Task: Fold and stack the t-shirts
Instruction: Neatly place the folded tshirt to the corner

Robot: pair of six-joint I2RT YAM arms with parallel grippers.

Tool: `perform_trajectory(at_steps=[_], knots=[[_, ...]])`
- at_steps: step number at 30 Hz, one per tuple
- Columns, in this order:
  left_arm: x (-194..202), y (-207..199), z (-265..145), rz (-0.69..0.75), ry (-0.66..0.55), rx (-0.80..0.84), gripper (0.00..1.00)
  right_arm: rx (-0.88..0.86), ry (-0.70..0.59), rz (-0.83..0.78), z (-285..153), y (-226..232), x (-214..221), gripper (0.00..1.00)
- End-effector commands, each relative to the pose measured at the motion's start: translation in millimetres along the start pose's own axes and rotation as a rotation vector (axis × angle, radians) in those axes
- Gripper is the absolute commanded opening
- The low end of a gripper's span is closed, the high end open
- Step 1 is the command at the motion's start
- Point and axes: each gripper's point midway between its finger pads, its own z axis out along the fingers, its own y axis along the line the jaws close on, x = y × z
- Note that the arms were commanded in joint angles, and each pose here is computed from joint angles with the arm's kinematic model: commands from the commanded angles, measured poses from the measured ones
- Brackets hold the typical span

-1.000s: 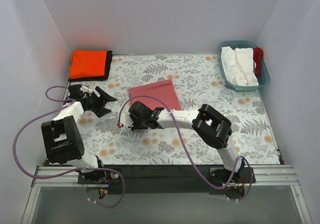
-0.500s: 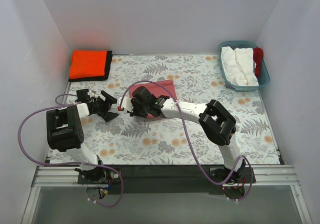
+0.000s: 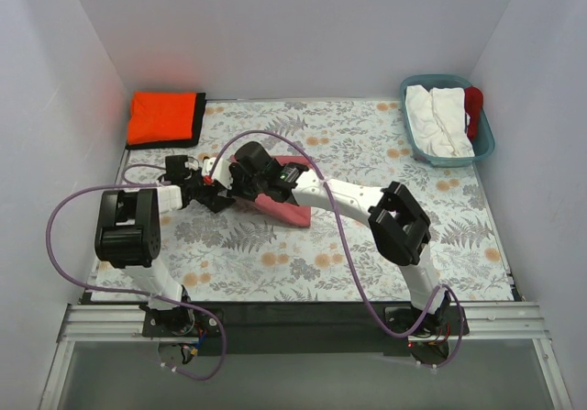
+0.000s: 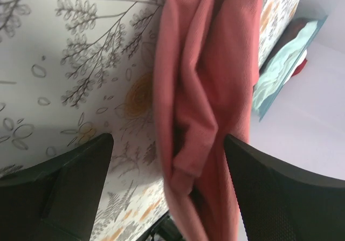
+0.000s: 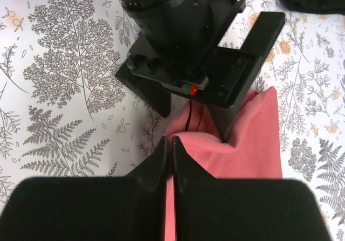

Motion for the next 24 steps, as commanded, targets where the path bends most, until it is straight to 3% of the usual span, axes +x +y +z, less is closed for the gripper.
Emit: perform_trajectory(at_steps=[1, 8, 16, 24], knots=[[-18, 2, 11, -0.033, -0.107, -0.024, 0.84, -0.021, -0.041, 0.019, 2, 2, -16, 0.01], [-25, 0, 11, -0.038, -0.133, -0.028, 0.85, -0.029, -0.030, 0.029, 3, 6, -11, 0.01], [-35, 8, -41, -0.013, -0.194, -0.050, 0.86, -0.036, -0.019, 0.023, 0, 10, -5, 0.01], [-23, -8, -19, -0.001, -0.134, 0.046, 0.86, -0.035, -0.011, 0.021, 4, 9, -2, 0.01]])
